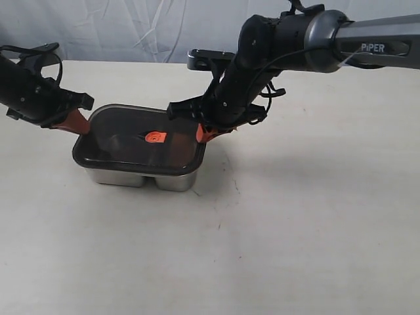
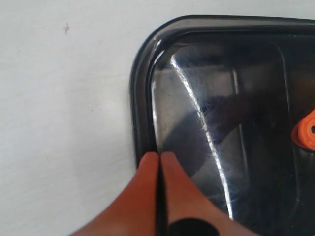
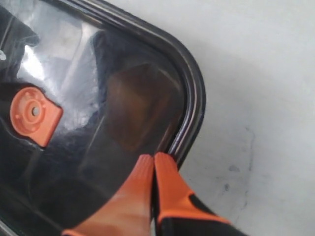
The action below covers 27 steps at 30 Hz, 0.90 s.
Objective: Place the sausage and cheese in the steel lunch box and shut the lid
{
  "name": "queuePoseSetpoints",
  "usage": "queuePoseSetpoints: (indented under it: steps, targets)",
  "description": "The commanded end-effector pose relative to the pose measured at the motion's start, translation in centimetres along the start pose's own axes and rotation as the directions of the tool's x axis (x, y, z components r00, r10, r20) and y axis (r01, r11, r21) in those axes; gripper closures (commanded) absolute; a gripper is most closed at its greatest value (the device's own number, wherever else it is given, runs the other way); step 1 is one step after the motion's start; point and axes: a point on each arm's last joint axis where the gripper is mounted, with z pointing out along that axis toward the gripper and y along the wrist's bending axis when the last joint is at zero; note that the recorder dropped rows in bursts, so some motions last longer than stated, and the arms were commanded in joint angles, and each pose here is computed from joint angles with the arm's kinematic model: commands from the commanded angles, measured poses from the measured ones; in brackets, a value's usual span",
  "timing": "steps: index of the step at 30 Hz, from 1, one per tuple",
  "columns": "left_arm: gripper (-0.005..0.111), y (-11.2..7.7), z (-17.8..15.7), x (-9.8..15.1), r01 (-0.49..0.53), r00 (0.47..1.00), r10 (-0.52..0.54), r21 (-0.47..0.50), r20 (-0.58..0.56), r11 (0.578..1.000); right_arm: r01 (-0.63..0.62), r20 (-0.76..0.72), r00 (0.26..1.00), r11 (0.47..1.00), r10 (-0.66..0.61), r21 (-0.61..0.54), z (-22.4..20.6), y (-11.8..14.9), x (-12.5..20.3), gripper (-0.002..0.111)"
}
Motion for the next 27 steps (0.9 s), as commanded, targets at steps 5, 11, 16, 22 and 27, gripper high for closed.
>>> queuePoseSetpoints:
  steps: [5, 11, 16, 22, 27]
  targets:
    - [0.107, -1.1, -2.5, -0.8, -0.047, 0.997, 0.048, -0.017, 0.063, 0.999, 0.052, 0.085, 0.995, 0.998, -0.054, 0.031, -2.6, 0.3, -0.5, 0.109]
    - [0.107, -1.6, -2.8, -0.6, -0.045, 0.998, 0.045, 0.016, 0.045, 0.999, 0.071, 0.040, 0.997, 0.997, -0.072, 0.021, -2.4, 1.4, 0.2, 0.109]
    - [0.107, -1.7, -2.8, -0.4, -0.040, 0.999, 0.039, 0.026, 0.027, 0.999, 0.098, 0.025, 0.995, 0.995, -0.098, 0.012, -2.1, 2.6, 0.8, 0.109]
    - [0.107, -1.3, -1.9, 0.1, -0.026, 1.000, 0.026, 0.032, -0.010, 0.999, 0.121, -0.001, 0.993, 0.993, -0.121, 0.014, -1.9, 3.2, 1.3, 0.109]
    - [0.107, -0.9, -1.0, 0.5, -0.009, 0.999, 0.011, 0.035, -0.038, 0.999, 0.118, -0.023, 0.993, 0.993, -0.118, 0.015, -1.6, 3.3, 1.6, 0.109]
